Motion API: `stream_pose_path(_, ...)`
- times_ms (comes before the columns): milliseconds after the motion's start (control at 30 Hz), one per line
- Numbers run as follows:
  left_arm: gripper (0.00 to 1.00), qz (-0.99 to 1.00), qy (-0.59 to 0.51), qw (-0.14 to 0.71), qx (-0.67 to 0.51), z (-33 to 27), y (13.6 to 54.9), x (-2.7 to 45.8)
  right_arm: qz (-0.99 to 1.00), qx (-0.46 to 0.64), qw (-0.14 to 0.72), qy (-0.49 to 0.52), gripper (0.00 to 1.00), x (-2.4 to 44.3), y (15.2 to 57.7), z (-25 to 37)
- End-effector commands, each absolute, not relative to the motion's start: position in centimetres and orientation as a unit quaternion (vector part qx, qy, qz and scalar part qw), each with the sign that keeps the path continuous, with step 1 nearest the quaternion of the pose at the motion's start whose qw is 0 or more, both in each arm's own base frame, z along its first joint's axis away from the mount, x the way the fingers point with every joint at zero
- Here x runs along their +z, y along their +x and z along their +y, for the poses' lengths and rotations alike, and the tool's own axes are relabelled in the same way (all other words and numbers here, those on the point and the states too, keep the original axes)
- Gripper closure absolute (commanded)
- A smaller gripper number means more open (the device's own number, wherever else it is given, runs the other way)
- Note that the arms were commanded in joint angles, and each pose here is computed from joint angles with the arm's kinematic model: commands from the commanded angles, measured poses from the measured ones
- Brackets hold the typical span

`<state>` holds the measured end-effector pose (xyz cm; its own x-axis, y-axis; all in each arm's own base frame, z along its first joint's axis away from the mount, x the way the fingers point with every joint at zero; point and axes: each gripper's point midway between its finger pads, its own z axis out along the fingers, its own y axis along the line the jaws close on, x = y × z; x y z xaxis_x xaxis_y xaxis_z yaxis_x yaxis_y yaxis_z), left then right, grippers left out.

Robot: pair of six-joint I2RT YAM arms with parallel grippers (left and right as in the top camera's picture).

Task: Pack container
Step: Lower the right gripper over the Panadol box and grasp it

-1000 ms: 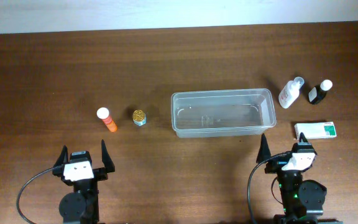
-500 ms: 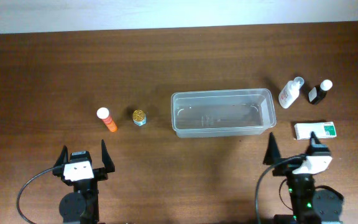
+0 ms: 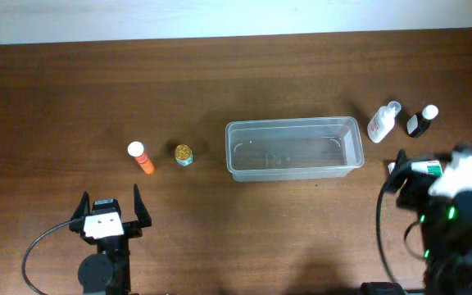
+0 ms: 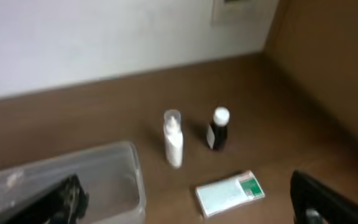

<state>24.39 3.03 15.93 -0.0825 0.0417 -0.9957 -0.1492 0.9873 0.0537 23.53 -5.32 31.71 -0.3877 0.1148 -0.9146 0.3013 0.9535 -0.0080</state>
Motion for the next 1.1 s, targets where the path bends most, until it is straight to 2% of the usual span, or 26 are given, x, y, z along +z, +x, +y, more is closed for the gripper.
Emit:
stream_pose_path(0,0.01,0.731,-0.028,0.678,0.072,2.9,24.4,15.8,0.838,-0.084,0.524,0.125,0.02,35.1,24.9,-5.6)
stream_pose_path(167,0.01,0.731,-0.028,0.678,0.072,2.9,24.4,15.8,0.891,0.015,0.449,0.072,0.02,33.4,26.5,-1.8)
stream_pose_path(233,0.01,0.731,-0.028,0.678,0.072,2.9,24.4,15.8,0.901,0.006,0.427,0.078,0.01,32.3,26.8,-2.2)
stream_pose_path(333,0.01,0.731,-0.028,0.678,0.072,2.9,24.4,15.8,0.887,0.008,0.428,0.175,0.02,32.4,27.8,-5.1)
stream_pose_path(467,0.01,0.731,-0.028,0.678,0.072,2.9,24.4,15.8,0.843,-0.018,0.419,0.338,0.02,32.0,27.2,-12.5)
stream_pose_path(533,0.01,0.731,-0.028,0.678,0.072,2.9,24.4,15.8,0.828,0.021,0.398,0.394,0.02,30.6,26.9,-14.8)
stream_pose_path(667,0.01,0.731,-0.028,0.678,0.072,2.9,24.4,15.8,0.822,0.135,0.334,0.44,0.02,27.4,26.8,-15.6)
stream_pose_path(1067,0.01,0.731,-0.028,0.678,0.072,2.9,24.4,15.8,0.818,0.139,0.145,0.539,0.02,17.4,25.6,-19.0)
